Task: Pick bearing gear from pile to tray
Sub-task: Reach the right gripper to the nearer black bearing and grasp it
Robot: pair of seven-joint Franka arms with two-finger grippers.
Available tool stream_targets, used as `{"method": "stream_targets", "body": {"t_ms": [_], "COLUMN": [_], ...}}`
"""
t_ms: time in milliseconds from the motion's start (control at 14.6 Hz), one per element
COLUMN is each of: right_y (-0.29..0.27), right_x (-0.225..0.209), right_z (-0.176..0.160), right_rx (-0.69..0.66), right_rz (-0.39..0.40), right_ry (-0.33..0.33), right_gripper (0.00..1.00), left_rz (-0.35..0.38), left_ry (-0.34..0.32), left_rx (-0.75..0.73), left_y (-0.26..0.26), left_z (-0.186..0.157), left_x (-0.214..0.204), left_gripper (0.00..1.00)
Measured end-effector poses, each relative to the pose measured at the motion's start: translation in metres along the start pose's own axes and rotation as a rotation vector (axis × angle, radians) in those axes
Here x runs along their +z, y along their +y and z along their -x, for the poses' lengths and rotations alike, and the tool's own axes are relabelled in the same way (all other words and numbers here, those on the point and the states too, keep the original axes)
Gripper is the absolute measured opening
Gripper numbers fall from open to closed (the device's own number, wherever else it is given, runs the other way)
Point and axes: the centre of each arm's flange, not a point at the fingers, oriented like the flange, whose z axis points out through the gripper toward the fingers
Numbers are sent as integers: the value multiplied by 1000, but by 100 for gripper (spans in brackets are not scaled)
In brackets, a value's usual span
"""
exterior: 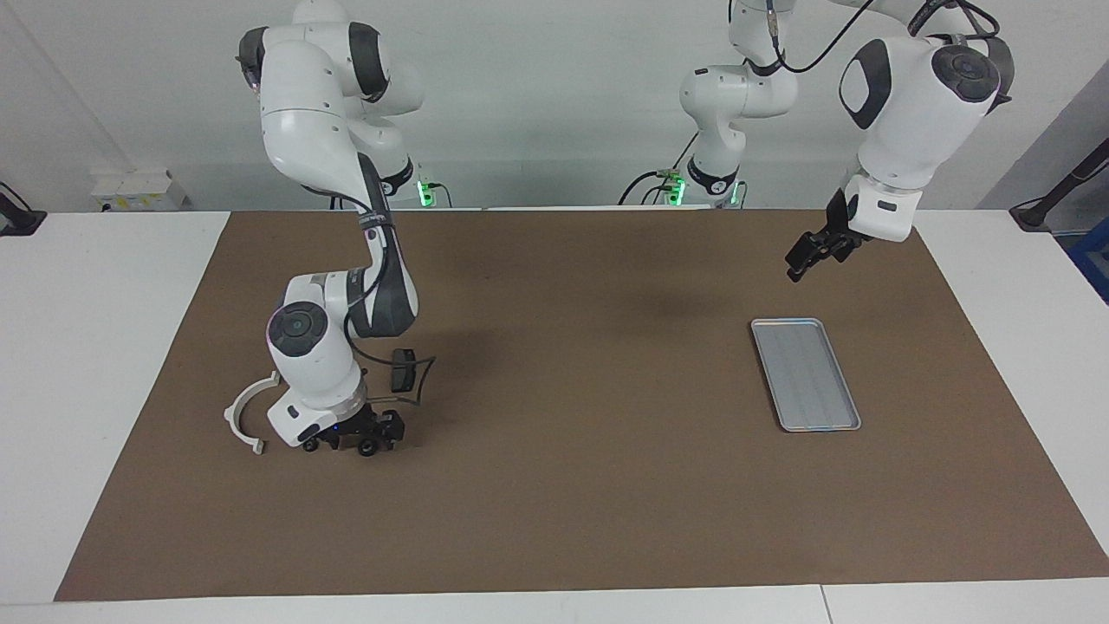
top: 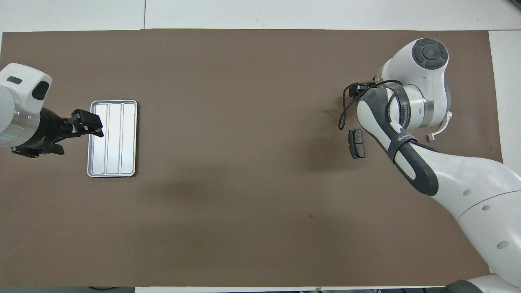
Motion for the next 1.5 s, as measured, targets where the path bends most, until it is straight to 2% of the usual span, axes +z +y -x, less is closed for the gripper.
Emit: {"method": "stream_targets", "body": {"t_ms": [205, 274, 410, 615, 752, 821, 957, 1026, 1094, 1504], "right_y": [0, 0, 0, 0, 0, 1, 1, 1, 1, 1], "right_x": [4, 5, 5, 0, 0, -1, -2, -2, -4, -4], "right_z": [0, 0, 0, -3, -3, -3, -3, -3, -3, -3], "right_rx": [7, 11, 13, 16, 17, 17, 18, 18, 18, 18], "right_rz": [0, 0, 1, 0, 0, 0, 0, -1, -1, 1], "right_ry": [-1, -2, -2, 6, 6, 8, 8, 9, 9, 0], "right_gripper": [100, 93, 89, 61, 60, 53, 50, 45, 36, 35], "left_rz": [0, 0, 3, 12, 13, 13, 14, 14, 15, 19], "left_ry": [1, 1, 0, 0, 1, 1, 2, 2, 3, 11], "left_rx": [-6, -7, -8, -21, -41, -46, -51, -52, -52, -53], "left_y": [0, 0, 0, 3, 4, 4, 4, 4, 4, 4], "left_z": [0, 0, 0, 1, 1, 1, 2, 2, 2, 2], "left_x": [0, 0, 0, -1, -1, -1, -1, -2, -2, -5], "left_gripper": [100, 100, 100, 100, 100, 100, 100, 100, 100, 100]}}
